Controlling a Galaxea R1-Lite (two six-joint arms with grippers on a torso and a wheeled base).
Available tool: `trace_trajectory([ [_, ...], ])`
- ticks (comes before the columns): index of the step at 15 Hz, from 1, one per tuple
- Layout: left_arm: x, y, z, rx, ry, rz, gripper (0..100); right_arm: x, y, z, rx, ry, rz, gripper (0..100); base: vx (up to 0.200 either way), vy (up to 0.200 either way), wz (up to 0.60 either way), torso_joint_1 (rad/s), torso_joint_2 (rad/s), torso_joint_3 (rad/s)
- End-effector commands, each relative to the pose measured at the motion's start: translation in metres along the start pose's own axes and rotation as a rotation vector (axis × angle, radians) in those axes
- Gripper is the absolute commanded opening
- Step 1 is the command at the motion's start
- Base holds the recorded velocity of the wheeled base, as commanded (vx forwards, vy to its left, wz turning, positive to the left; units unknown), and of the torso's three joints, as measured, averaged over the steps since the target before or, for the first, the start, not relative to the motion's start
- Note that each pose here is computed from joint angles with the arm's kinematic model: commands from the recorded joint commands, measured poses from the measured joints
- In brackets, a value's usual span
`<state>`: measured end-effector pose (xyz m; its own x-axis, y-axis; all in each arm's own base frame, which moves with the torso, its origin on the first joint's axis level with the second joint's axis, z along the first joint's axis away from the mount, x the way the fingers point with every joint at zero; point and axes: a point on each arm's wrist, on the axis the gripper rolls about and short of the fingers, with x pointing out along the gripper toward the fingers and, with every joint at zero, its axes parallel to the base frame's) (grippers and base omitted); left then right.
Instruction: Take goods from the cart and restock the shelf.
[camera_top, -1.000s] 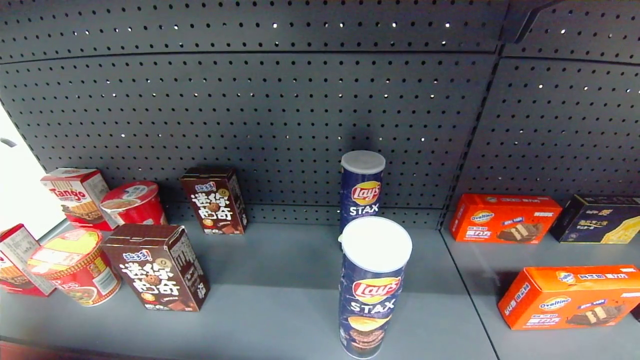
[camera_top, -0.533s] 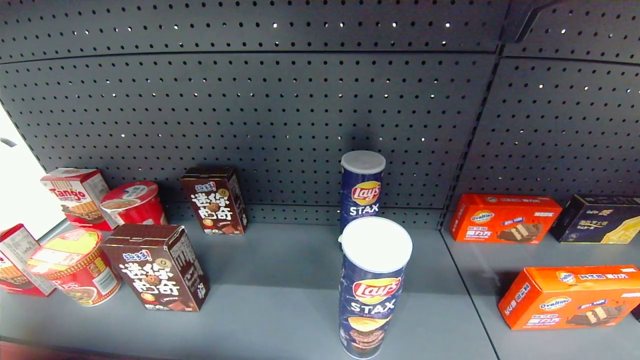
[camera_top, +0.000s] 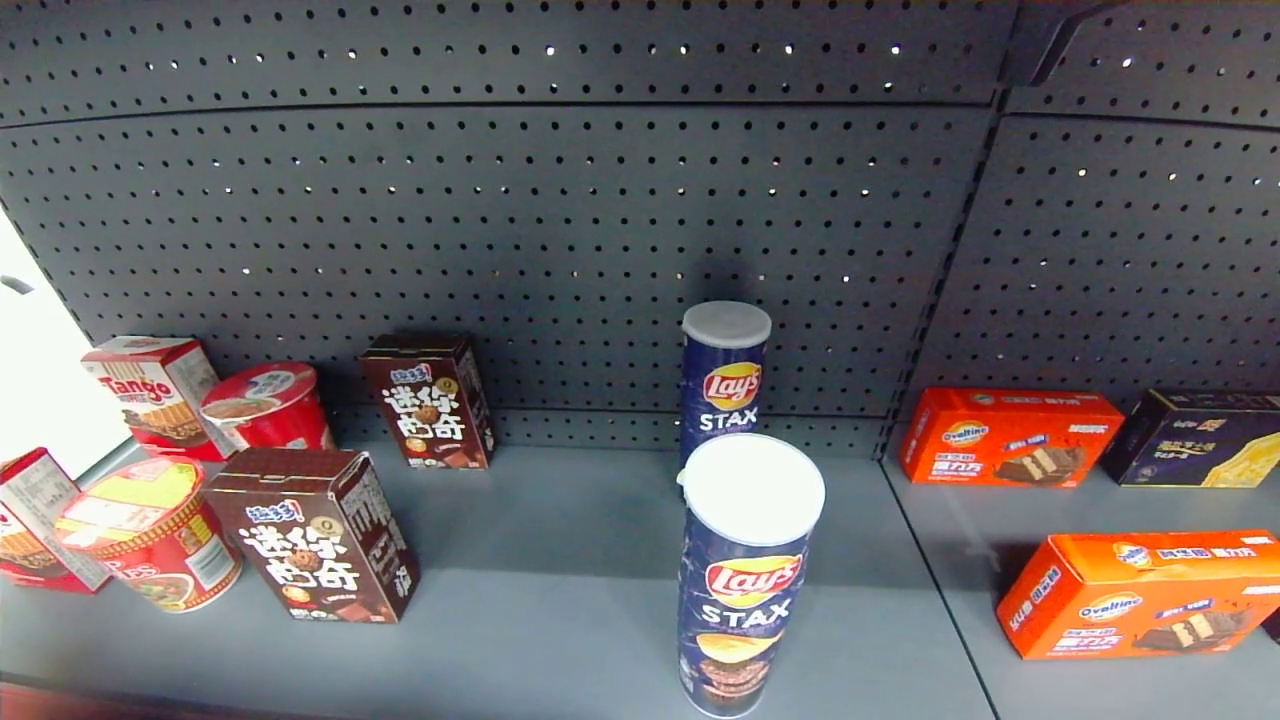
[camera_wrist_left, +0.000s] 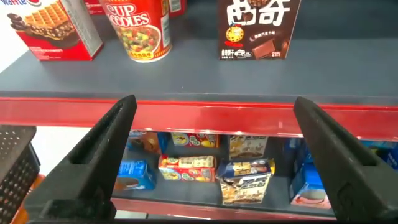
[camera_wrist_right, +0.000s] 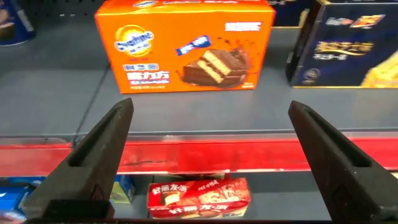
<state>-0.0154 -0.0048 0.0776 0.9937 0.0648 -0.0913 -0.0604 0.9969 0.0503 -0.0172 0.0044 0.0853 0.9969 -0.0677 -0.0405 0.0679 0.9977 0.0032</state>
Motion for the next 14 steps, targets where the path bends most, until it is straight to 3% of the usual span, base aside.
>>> trace_trajectory([
  [1, 0.0005, 0.0, 0.0002, 0.003, 0.005, -0.001, 100, 0.0003, 0.0, 0.0004, 0.0, 0.004, 0.003, 100, -0.2, 0.0, 0.0, 0.002, 0.01, 0.002],
  [2, 0.0005, 0.0, 0.0001, 0.003, 0.006, 0.0, 100, 0.0003, 0.0001, 0.0004, 0.0, 0.004, 0.005, 100, -0.2, 0.0, 0.0, 0.007, 0.0, 0.002],
  [6, 0.0005, 0.0001, 0.0001, -0.007, 0.006, 0.003, 100, 0.0003, 0.0002, 0.0004, 0.0, 0.004, 0.013, 100, 0.0, 0.0, 0.0, 0.0, 0.0, 0.0],
  [8, 0.0005, 0.0001, 0.0001, -0.008, 0.006, 0.003, 100, 0.0003, 0.0004, 0.0004, 0.002, 0.004, 0.022, 100, 0.0, 0.0, -0.6, 0.019, 0.01, -0.002],
  [14, 0.0005, 0.0001, 0.0001, -0.01, 0.006, 0.003, 100, 0.0003, 0.0005, 0.0004, 0.0, 0.004, 0.025, 100, 0.0, 0.0, 0.0, 0.0, 0.0, 0.0],
])
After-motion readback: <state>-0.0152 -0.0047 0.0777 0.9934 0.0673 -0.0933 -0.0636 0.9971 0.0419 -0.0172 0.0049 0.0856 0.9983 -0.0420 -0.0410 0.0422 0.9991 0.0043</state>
